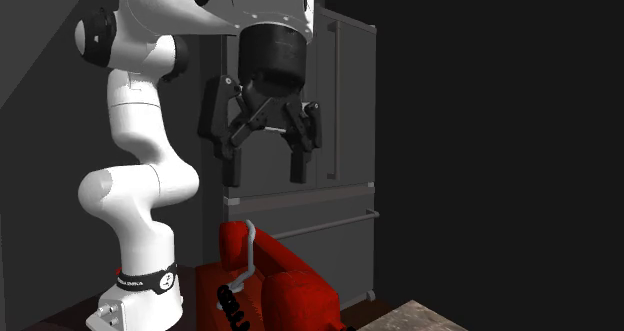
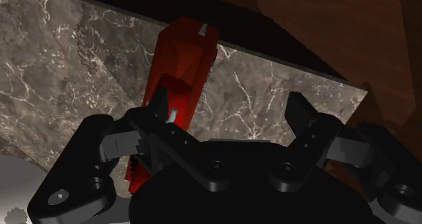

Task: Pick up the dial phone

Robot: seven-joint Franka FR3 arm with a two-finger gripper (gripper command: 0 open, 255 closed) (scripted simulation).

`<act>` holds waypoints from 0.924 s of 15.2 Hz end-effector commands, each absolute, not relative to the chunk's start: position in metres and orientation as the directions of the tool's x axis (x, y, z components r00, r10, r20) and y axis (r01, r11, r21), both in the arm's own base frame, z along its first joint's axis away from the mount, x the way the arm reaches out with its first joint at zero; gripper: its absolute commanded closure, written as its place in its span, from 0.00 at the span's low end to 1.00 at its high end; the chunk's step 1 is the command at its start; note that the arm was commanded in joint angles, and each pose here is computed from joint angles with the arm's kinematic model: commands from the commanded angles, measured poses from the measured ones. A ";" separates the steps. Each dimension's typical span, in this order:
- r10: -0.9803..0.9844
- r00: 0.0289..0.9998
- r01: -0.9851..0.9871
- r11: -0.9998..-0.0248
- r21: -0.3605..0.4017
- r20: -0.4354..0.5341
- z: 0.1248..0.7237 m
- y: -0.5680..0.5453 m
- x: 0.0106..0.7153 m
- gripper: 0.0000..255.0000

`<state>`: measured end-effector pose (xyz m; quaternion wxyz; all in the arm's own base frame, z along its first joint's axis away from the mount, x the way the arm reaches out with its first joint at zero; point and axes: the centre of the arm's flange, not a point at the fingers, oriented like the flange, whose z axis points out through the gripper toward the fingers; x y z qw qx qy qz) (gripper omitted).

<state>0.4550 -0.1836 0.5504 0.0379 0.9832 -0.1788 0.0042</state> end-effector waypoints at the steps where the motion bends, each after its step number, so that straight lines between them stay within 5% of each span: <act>1: -0.378 0.925 -0.379 -0.923 0.068 0.024 0.547 -0.206 0.467 0.00; 14: -0.471 0.882 -0.472 -0.880 0.048 0.032 0.500 -0.288 0.508 0.00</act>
